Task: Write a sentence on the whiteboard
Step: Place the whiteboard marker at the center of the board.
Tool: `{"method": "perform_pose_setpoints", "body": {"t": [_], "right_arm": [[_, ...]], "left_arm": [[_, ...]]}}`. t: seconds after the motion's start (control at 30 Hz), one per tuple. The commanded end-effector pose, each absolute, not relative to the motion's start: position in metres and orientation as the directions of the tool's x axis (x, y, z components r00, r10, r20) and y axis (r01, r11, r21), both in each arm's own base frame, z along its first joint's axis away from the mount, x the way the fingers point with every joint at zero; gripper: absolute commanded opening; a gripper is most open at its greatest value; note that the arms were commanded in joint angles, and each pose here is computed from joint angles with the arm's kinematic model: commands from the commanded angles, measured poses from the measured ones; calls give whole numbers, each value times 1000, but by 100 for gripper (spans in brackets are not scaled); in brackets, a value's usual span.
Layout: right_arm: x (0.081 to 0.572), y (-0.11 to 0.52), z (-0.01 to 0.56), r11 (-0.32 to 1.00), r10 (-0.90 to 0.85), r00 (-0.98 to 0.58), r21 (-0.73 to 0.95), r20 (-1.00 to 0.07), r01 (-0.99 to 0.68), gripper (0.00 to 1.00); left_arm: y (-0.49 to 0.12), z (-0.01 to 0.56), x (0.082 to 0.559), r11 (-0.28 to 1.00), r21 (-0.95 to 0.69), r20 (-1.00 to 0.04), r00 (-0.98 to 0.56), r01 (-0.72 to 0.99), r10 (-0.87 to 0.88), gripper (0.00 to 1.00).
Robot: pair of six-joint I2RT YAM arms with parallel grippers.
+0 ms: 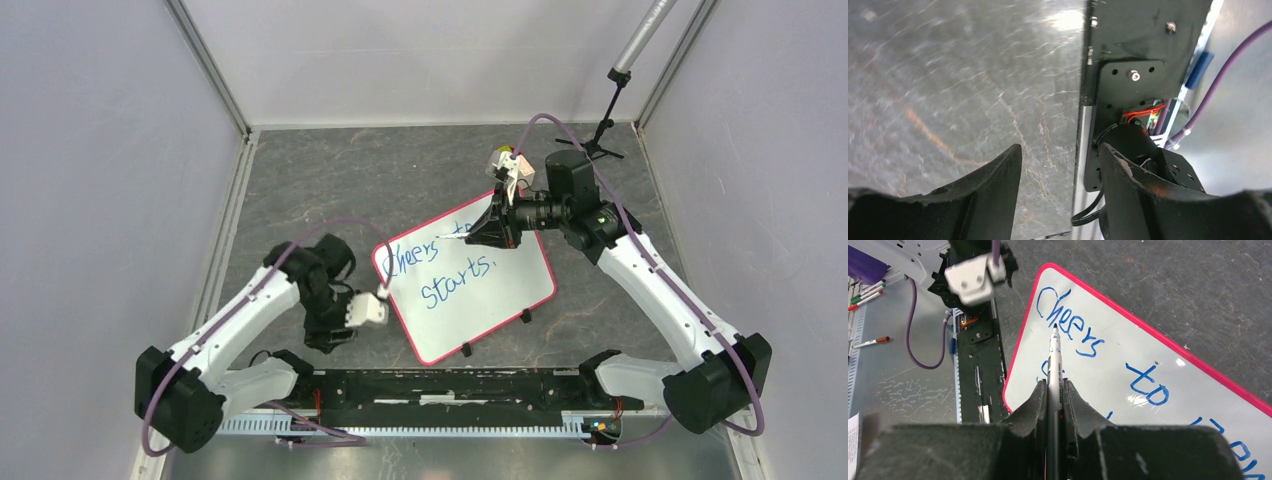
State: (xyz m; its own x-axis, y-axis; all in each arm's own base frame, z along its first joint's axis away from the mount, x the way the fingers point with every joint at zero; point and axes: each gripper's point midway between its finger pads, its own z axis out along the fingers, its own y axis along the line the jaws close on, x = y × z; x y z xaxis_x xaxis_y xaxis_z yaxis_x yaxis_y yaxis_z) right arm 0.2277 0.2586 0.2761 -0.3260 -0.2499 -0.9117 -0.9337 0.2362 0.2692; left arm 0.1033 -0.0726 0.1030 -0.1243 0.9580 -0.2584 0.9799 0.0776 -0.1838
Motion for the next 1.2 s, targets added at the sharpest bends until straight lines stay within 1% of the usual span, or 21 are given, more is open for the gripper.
{"method": "perform_pose_setpoints", "body": {"t": [0.0,0.23,0.4,0.57,0.63,0.67,0.7,0.77,0.83,0.9,0.97,1.03,1.1,1.17], "right_arm": [[233,255,287,252,-235,-289,229,-928,-940,0],[238,253,289,268,-229,-292,228,-928,-936,0],[239,250,288,282,-231,-291,222,-928,-933,0],[239,246,284,296,-239,-290,215,-926,-931,0],[239,245,281,301,-245,-294,216,-924,-929,0],[239,244,281,305,-246,-292,212,-924,-928,0],[241,242,280,315,-248,-291,207,-924,-926,0],[252,233,280,375,-250,-287,181,-925,-909,0],[273,212,281,463,-256,-294,150,-921,-873,0],[296,182,280,550,-250,-313,132,-916,-825,0],[317,146,271,635,-247,-341,114,-907,-764,0],[327,116,255,697,-270,-384,96,-883,-711,0],[330,84,235,757,-257,-442,105,-859,-645,0],[329,58,217,804,-224,-489,124,-843,-582,0]], "left_arm": [[-78,89,88,-106,-102,-212,83,989,974,63],[-104,76,58,-352,-71,-179,335,933,925,58],[-115,71,33,-488,-132,-147,470,863,870,51],[-119,69,11,-596,-179,-133,581,783,803,53],[-120,65,11,-633,-160,-110,624,757,774,54],[-124,63,18,-628,-124,-86,623,768,778,53],[-131,64,24,-616,-89,-79,611,783,788,51],[-147,69,27,-567,-62,-133,557,821,820,51],[-176,87,36,-435,-42,-251,412,899,876,51],[-202,114,54,-266,-97,-367,214,959,905,51],[-217,143,79,-126,-129,-453,55,983,890,52],[-223,167,95,-33,-151,-529,-52,988,847,53],[-221,186,103,35,-175,-591,-133,984,796,54],[-215,197,113,97,-187,-629,-195,977,752,53]]}}
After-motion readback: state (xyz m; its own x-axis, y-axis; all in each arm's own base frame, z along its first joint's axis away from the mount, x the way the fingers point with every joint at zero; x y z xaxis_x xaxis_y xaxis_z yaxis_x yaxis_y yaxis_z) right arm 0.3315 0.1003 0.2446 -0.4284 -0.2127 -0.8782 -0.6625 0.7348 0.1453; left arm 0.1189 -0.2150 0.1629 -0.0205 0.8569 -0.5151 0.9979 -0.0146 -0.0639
